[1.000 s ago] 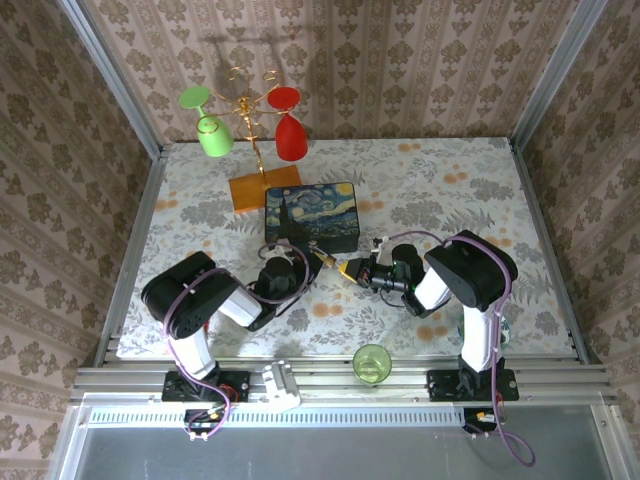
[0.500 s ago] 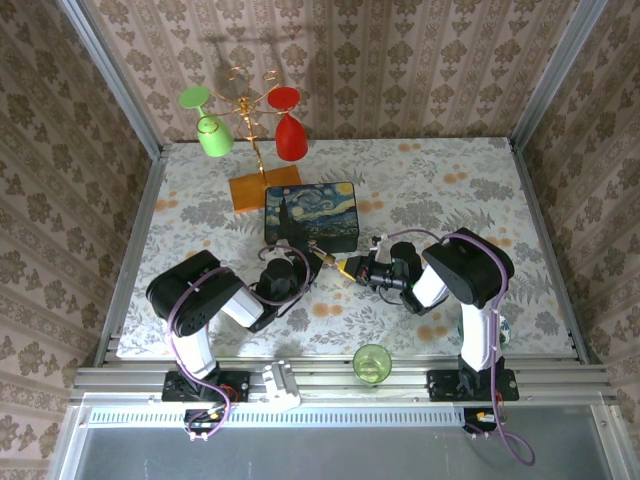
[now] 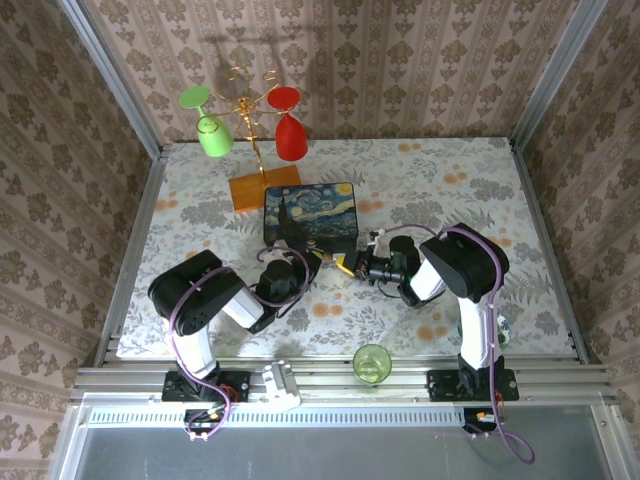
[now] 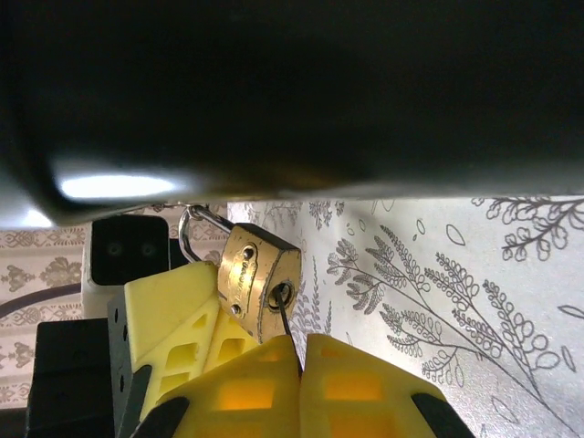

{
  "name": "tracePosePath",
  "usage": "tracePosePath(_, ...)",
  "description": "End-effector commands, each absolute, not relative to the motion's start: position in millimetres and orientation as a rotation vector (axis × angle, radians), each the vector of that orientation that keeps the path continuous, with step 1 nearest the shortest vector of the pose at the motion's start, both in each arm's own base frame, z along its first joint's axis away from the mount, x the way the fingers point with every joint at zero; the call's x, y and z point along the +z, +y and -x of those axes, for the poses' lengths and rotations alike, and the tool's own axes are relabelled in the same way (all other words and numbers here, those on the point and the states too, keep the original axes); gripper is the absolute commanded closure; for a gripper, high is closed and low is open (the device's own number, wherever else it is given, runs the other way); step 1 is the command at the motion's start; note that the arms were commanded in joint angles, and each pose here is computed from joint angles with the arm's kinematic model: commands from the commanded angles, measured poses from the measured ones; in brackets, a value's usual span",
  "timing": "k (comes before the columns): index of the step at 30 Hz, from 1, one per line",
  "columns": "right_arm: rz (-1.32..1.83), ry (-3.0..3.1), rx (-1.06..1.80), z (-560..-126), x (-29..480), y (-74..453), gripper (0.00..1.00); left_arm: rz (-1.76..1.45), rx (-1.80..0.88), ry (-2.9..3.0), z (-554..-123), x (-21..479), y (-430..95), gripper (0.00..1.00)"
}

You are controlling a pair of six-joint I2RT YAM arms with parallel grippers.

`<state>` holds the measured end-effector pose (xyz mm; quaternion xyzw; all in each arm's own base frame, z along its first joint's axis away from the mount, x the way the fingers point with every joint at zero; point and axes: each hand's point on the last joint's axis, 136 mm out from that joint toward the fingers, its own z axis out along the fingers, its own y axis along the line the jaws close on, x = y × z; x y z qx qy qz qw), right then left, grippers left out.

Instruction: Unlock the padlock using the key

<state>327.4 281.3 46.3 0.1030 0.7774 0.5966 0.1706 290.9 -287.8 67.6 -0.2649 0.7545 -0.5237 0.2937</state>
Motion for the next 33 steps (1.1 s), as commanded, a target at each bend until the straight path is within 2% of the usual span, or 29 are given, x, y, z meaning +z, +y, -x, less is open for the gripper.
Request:
tracePosePath(1, -0.091, 2.192, 1.802, -309, 62, 302, 1.00, 0.659, -1.477, 2.049, -277, 67, -301, 1.00)
tracePosePath(10, -0.039, 2.177, 1.798, -300, 70, 301, 1.00, 0.655, -1.440, 2.062, -279, 59, -299, 1.00)
tracePosePath(14, -0.047, 2.182, 1.775, -301, 65, 299, 1.00, 0.623, -1.406, 2.071, -282, 58, -298, 0.89)
tracePosePath(27, -0.062, 2.144, 1.659, -316, 59, 299, 1.00, 0.551, -1.378, 2.059, -296, 70, -297, 0.68)
tracePosePath(30, -0.063, 2.137, 1.614, -317, 56, 298, 1.00, 0.523, -1.387, 2.058, -299, 73, -303, 0.68)
tracePosePath(33, -0.012, 2.103, 1.576, -316, 63, 304, 1.00, 0.517, -1.389, 2.062, -298, 73, -306, 0.72)
